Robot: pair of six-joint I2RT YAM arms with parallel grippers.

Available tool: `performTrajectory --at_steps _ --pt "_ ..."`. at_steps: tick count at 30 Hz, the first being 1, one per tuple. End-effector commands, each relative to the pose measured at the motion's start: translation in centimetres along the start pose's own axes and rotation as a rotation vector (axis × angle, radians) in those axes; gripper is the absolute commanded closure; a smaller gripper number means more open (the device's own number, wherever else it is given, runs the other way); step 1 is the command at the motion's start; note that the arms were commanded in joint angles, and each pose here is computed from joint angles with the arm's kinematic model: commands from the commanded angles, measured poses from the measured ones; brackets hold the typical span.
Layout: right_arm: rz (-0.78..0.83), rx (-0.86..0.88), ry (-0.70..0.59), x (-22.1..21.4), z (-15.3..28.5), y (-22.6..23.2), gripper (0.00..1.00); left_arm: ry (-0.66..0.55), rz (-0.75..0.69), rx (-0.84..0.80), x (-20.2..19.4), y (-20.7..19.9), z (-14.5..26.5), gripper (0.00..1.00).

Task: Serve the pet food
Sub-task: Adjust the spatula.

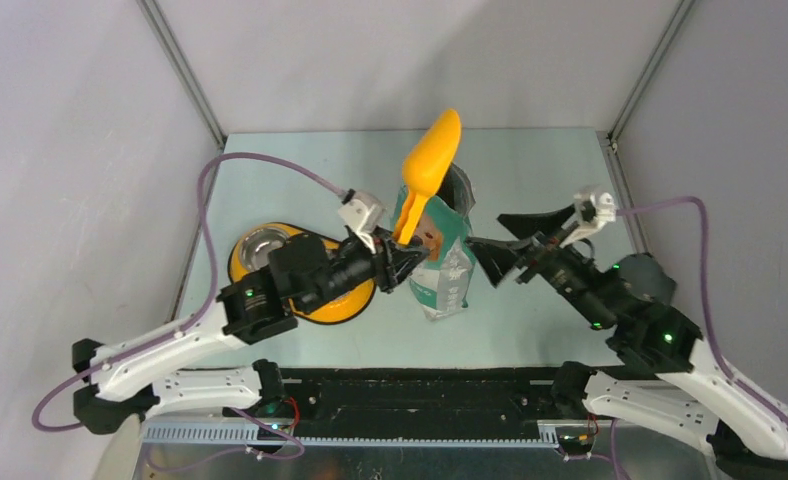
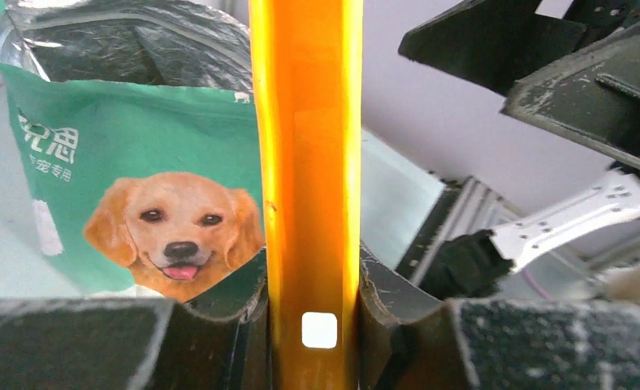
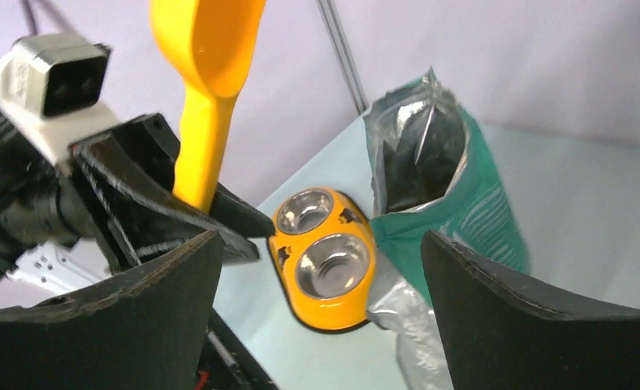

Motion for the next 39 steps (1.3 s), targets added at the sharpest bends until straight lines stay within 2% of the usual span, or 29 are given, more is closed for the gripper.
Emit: performTrajectory --at_steps 1,4,8,13,16,22,24,27,28,31,34,36,37,38,39 --pt "0.282 0.268 -0.08 2.5 3.0 2.2 0.02 0.094 0.163 -0.132 -0.8 -1.9 2.9 1.0" --pt "0.419 0.337 -0.068 2.1 3.0 2.1 0.01 0.194 0.259 -0.23 -2.2 -3.4 5.1 1.0" --pt "0.531 0.565 -0.035 1.4 2.7 3.9 0.01 0.331 0.355 -0.329 -4.5 -4.7 8.3 1.0" --pt "0.512 0.74 0.026 0.7 0.7 4.1 0.01 0.506 0.417 -0.375 -7.3 -5.4 11.0 1.0" --pt "0.527 0.878 0.007 0.5 0.7 5.1 0.01 0.542 0.414 -0.397 -7.2 -5.9 11.6 1.0" --pt "0.556 0.967 -0.017 0.6 0.8 5.7 0.03 0.63 0.401 -0.412 -7.6 -6.5 12.4 1.0" --pt "0.562 0.994 -0.024 0.5 1.0 5.9 0.09 0.662 0.405 -0.42 -7.9 -6.7 12.5 1.0" --pt "0.568 1.041 -0.017 -0.1 1.6 6.2 0.3 0.685 0.412 -0.421 -8.0 -6.8 12.6 1.0" --pt "0.576 1.055 -0.022 -0.1 1.8 6.2 0.33 0.692 0.417 -0.434 -7.9 -7.0 12.7 1.0" --pt "0.564 1.07 -0.01 -0.4 2.2 6.4 0.49 0.684 0.416 -0.452 -7.6 -7.4 12.5 1.0" --pt "0.562 1.048 0.008 -0.6 2.3 6.2 0.6 0.663 0.414 -0.499 -7.0 -8.0 12.5 1.0" --pt "0.552 1.026 0.024 -0.6 2.3 6.1 0.81 0.645 0.41 -0.52 -6.6 -8.3 12.6 1.0" --pt "0.551 1.01 0.028 -0.5 2.3 6.0 0.96 0.631 0.405 -0.525 -6.3 -8.4 12.7 1.0" --pt "0.529 1.004 0.04 -0.5 2.4 6.1 0.99 0.605 0.395 -0.514 -6.0 -8.2 12.5 0.98" --pt "0.526 0.983 0.04 -0.2 2.3 6.1 1.0 0.564 0.384 -0.483 -5.6 -7.8 12.2 0.91"
Point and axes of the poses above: each gripper's point midway between its finger pads, its own z axis back along the fingers, its own y axis along the line the jaws close on, x = y × z, the point moved 1 cm from there along z, back along the fingers, and after that the axes turned 15 degrees about z, right-handed, at the moved point
